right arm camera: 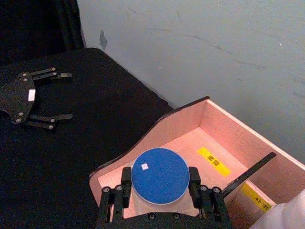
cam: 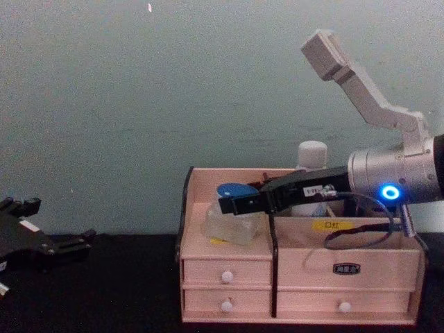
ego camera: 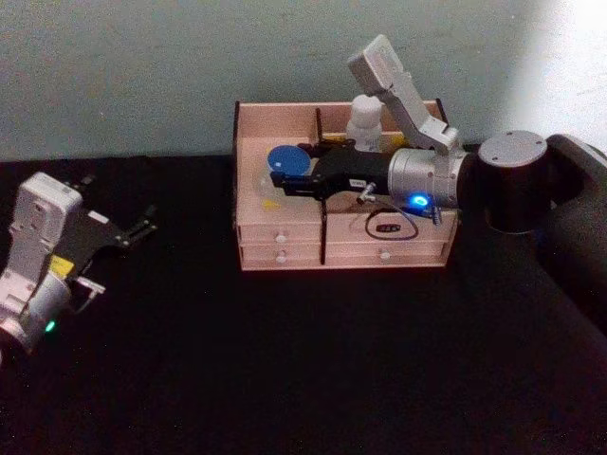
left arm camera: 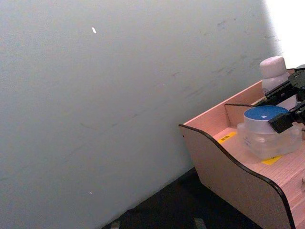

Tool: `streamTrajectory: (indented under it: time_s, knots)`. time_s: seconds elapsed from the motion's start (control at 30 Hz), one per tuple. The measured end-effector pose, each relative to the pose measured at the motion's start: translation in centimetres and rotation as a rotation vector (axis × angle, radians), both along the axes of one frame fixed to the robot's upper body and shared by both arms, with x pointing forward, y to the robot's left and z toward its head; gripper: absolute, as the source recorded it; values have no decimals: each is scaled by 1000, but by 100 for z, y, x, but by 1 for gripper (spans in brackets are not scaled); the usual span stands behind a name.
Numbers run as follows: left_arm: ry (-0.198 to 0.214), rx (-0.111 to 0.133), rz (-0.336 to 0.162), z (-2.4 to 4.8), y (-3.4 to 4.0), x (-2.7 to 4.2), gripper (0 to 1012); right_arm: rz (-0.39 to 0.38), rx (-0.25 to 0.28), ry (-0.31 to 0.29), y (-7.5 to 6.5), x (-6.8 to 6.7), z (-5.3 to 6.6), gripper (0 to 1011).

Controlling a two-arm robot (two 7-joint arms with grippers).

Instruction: Pick up the facial cleanser and watermelon frost from the table and place them into the tiered storage box.

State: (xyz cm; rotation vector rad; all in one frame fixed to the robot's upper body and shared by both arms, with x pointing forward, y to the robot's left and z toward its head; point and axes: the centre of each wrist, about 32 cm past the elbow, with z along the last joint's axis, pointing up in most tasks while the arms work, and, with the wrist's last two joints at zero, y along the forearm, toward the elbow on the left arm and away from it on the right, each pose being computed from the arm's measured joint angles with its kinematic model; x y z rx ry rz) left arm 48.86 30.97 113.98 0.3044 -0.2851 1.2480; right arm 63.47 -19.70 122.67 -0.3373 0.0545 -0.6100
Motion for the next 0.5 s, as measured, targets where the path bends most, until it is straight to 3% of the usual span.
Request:
streamTrajectory:
  time_s: [0.5]
  knots:
    - [0, 0, 0, 0, 0, 0, 1001, 2, 0, 1, 1, -4, -4, 708]
